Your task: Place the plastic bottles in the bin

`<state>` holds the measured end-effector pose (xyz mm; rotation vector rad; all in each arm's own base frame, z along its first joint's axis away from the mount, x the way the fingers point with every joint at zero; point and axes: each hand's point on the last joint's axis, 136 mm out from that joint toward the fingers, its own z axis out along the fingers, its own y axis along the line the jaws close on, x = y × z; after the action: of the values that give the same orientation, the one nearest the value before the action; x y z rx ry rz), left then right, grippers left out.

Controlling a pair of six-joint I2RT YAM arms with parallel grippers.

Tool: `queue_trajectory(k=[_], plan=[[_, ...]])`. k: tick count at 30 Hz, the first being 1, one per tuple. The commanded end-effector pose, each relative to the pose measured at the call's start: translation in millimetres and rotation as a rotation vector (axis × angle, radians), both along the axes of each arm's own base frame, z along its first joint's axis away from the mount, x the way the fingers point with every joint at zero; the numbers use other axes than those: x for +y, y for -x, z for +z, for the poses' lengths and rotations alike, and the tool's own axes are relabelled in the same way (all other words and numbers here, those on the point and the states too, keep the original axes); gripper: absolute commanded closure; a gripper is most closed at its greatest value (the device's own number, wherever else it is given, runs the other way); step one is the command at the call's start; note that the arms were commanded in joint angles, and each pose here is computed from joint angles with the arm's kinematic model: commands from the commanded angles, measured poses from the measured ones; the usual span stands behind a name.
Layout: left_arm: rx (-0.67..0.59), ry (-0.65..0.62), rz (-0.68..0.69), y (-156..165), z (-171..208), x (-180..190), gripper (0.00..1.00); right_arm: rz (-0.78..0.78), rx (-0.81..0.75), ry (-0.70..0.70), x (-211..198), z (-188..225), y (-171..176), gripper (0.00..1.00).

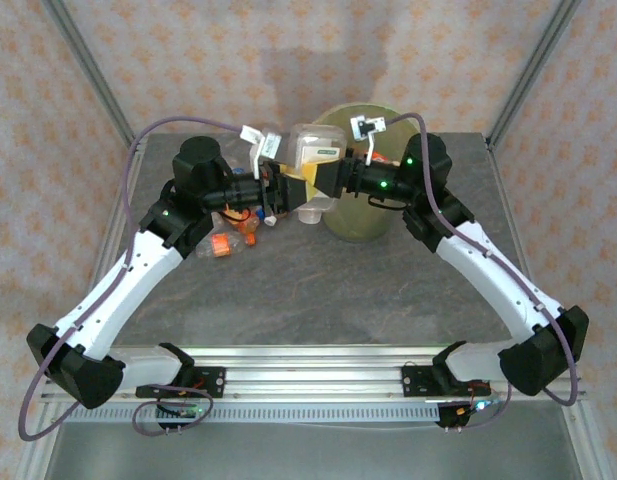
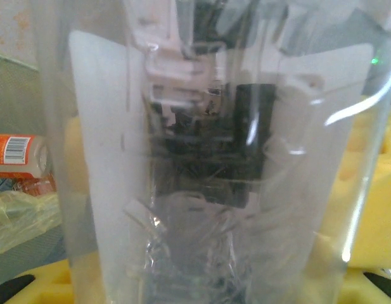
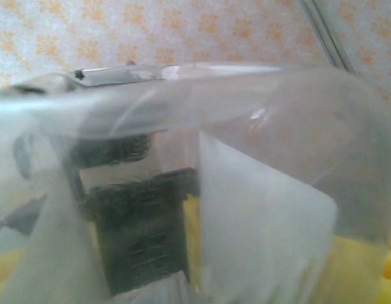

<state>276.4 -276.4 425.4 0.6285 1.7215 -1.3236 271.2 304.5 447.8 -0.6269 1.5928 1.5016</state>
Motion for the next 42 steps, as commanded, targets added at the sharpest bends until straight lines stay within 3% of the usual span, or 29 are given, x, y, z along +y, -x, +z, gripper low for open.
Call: queue_trajectory(k=[1, 3, 8, 12, 17, 22, 28, 42], plan=[[-0.106, 0.047, -0.072, 18, 29, -5, 0.55, 0.023, -0.090, -0.053, 0, 28, 8, 0.23], [-0.110, 0.031, -0.057, 18, 27, -3, 0.50, 0.010, -0.099, -0.056, -2, 31, 9, 0.31], [-0.107, -0.008, -0.028, 16, 19, 1, 0.24, -0.067, -0.102, -0.043, -10, 31, 4, 0.53], [-0.099, -0.026, -0.008, 14, 15, 2, 0.00, -0.136, -0.100, -0.008, -16, 28, -3, 0.61], [-0.107, -0.077, 0.041, 13, 11, 10, 0.00, -0.302, -0.106, 0.125, -35, 20, -17, 0.67], [-0.131, -0.140, 0.204, 10, 13, 36, 0.00, -0.584, -0.124, 0.428, -81, 12, -43, 0.71], [-0.124, -0.191, 0.435, -6, 9, 70, 0.00, -0.750, -0.272, 0.760, -117, 15, -73, 0.68], [-0.164, -0.214, 0.568, -6, 5, 96, 0.00, -0.734, -0.471, 1.235, -129, -17, -187, 0.75]])
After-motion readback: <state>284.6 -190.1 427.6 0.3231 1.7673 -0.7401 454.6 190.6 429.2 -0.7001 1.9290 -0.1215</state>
